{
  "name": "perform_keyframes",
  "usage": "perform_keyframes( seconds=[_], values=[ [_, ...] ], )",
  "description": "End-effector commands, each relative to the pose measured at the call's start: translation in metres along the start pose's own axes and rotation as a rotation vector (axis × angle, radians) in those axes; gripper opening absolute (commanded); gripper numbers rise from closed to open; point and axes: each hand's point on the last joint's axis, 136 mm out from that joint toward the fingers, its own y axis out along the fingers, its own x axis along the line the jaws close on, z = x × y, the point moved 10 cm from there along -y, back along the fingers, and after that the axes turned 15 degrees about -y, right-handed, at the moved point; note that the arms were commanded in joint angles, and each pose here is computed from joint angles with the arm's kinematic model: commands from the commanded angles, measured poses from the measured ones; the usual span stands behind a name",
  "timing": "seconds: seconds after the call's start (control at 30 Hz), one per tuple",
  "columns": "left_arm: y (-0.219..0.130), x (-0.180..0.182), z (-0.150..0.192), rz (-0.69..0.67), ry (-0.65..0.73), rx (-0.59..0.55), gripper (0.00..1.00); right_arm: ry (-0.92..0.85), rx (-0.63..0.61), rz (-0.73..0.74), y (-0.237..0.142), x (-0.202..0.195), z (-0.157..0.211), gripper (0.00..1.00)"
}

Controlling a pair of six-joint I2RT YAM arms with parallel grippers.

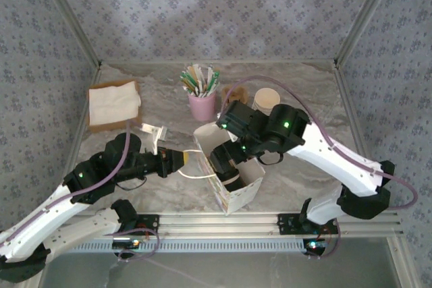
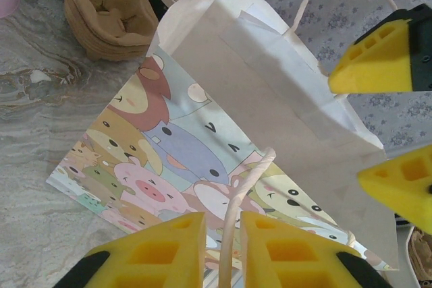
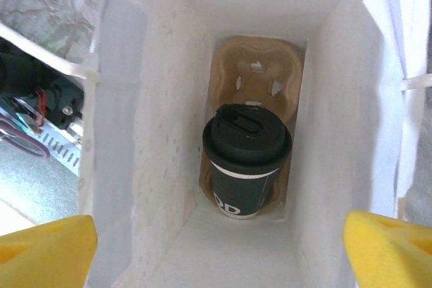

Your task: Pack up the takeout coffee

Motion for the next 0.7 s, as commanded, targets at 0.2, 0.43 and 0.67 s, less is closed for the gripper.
perform_keyframes(
  seconds=[0.2,0.43,0.67],
  values=[
    [-0.007,-0.001,-0.002,0.014,0.006,-0.023,0.35,0.025,-0.151,-0.085,-0.033,0.001,0.007,0.95],
    [-0.018,-0.007,-0.003,0.047,0.008,-0.041,0.68,0.021,-0.271,-0.151,-0.056,0.001,0.016,0.94],
    [-0.032,-0.015,-0.007,0.070,0.022,-0.067,0.88,0.019,-0.417,-0.200,-0.082,-0.003,0.028,0.93]
  ],
)
